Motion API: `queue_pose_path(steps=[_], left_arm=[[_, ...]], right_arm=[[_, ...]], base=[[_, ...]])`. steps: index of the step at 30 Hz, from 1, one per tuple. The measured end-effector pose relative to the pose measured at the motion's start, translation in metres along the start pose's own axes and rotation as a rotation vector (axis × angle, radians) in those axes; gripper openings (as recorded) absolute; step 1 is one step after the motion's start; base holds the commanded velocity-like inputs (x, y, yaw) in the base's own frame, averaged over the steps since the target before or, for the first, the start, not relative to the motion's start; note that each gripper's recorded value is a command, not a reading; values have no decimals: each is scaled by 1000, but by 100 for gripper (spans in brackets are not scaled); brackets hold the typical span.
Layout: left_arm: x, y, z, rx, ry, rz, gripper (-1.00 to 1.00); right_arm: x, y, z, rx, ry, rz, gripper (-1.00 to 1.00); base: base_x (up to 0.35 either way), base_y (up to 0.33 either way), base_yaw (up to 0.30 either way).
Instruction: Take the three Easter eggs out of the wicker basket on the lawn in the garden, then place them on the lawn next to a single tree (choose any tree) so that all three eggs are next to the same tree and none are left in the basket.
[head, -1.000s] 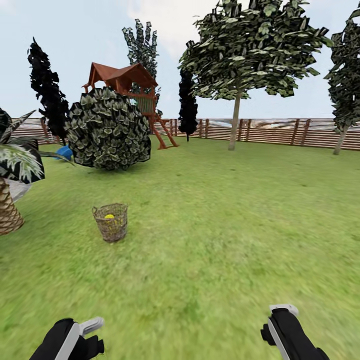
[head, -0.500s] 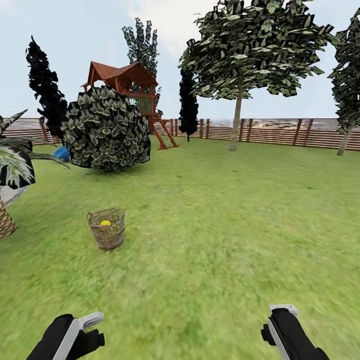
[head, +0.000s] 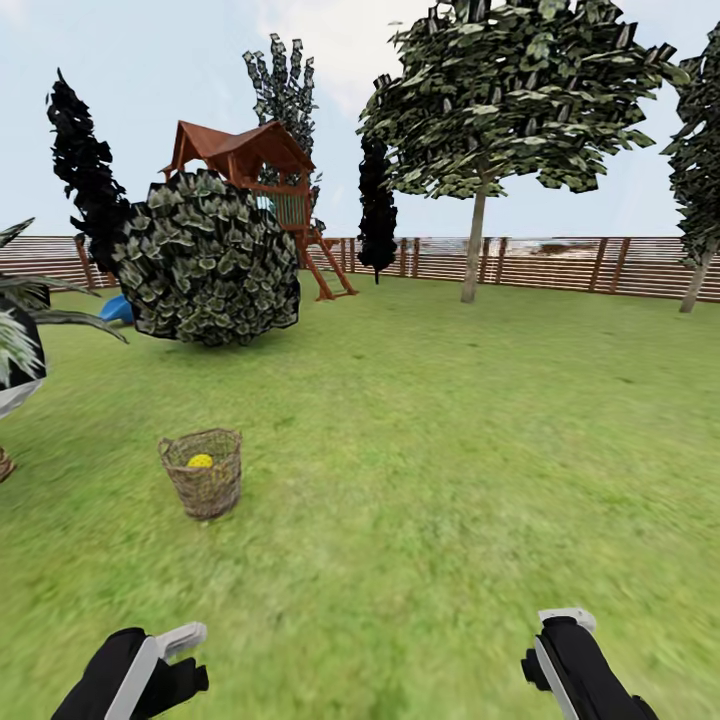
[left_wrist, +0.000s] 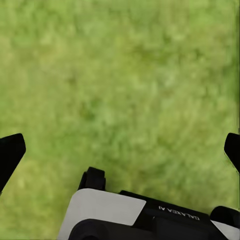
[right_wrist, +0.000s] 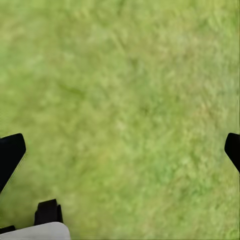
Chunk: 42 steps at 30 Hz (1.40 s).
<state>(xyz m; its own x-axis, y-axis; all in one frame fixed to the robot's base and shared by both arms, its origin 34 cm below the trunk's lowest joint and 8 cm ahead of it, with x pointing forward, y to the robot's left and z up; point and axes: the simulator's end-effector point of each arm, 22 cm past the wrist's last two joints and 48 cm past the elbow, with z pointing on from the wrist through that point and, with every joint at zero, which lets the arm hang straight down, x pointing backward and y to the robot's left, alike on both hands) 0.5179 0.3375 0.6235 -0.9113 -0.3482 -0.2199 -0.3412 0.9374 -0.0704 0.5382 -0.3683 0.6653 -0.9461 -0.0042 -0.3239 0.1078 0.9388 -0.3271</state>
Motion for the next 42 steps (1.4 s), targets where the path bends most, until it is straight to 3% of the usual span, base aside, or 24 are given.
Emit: queue_pose_path(steps=[20,42], left_arm=[[-8,15,-4,-19,-13,-6,100],[-8,15,-3,-19,-13,-6,100]], right_arm=[[0,4,0,-6,0,-1,100],[3,3,1,-4,6,-3,100]], base=[[346,0,218],[346,0,13]])
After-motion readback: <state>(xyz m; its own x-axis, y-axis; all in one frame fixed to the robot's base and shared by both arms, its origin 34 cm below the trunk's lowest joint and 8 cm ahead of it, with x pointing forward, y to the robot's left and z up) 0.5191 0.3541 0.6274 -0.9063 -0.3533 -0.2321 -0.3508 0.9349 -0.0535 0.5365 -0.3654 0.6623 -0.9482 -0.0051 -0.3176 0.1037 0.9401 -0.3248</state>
